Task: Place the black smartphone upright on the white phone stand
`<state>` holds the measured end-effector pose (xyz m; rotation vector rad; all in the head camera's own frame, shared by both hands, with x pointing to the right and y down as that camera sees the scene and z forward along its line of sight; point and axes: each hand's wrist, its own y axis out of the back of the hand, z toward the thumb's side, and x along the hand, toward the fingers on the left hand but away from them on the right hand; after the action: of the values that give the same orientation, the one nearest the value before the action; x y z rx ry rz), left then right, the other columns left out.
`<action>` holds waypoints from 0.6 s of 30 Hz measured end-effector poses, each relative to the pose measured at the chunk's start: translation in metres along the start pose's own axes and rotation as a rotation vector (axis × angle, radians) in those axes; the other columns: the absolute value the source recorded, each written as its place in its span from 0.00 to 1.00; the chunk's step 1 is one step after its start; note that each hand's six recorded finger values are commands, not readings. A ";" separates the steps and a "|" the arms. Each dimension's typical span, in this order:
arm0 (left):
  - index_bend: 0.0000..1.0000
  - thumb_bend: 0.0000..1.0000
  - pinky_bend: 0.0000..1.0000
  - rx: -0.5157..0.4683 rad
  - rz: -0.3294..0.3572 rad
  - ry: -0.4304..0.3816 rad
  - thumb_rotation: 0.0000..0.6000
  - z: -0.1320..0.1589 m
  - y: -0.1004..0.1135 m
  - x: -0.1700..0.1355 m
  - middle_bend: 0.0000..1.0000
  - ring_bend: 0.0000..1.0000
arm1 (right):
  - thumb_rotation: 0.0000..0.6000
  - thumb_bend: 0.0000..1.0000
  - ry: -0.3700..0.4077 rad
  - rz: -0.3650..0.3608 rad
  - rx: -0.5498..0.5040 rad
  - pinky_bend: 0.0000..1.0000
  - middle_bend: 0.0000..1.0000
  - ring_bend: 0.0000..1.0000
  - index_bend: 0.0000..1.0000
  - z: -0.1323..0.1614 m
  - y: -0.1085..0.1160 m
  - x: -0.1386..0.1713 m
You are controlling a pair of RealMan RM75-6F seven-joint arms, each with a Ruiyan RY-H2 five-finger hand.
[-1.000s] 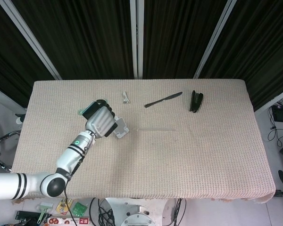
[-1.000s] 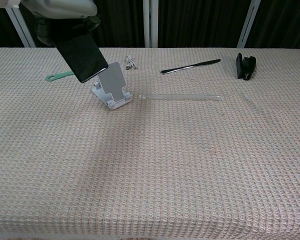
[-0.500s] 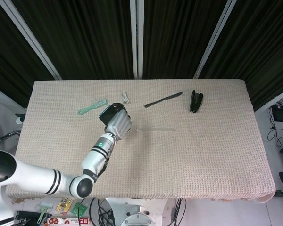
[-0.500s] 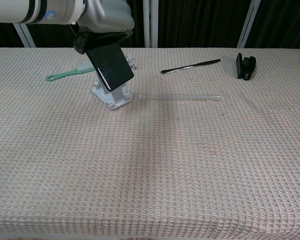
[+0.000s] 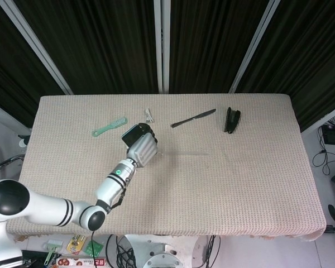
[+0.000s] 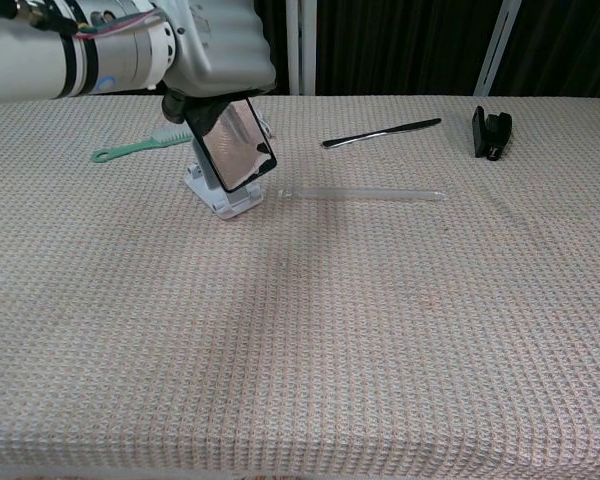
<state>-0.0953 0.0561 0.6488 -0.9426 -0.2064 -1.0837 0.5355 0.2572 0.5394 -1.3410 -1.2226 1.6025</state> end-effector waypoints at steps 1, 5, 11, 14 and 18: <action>0.52 0.43 0.40 0.003 0.001 0.001 1.00 0.001 -0.002 0.000 0.55 0.44 | 1.00 0.20 -0.002 0.002 0.002 0.00 0.00 0.00 0.00 -0.001 -0.001 0.000; 0.52 0.44 0.40 0.014 -0.008 -0.011 1.00 0.006 -0.015 0.002 0.55 0.44 | 1.00 0.20 -0.007 -0.008 0.013 0.00 0.00 0.00 0.00 -0.002 0.001 -0.002; 0.52 0.44 0.40 0.033 -0.004 -0.030 1.00 0.014 -0.019 0.005 0.55 0.44 | 1.00 0.20 -0.012 -0.015 0.014 0.00 0.00 0.00 0.00 -0.002 0.001 -0.004; 0.52 0.44 0.40 0.041 -0.002 -0.032 1.00 0.017 -0.020 0.007 0.55 0.44 | 1.00 0.20 -0.014 -0.009 0.011 0.00 0.00 0.00 0.00 -0.002 0.000 -0.003; 0.52 0.45 0.40 0.066 0.010 -0.032 1.00 0.019 -0.021 0.008 0.55 0.44 | 1.00 0.20 -0.021 -0.010 0.012 0.00 0.00 0.00 0.00 -0.005 0.000 -0.003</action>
<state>-0.1033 0.0625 0.6764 -0.9009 -0.2616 -1.0470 0.5413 0.2552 0.5401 -1.3113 -1.2290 1.6181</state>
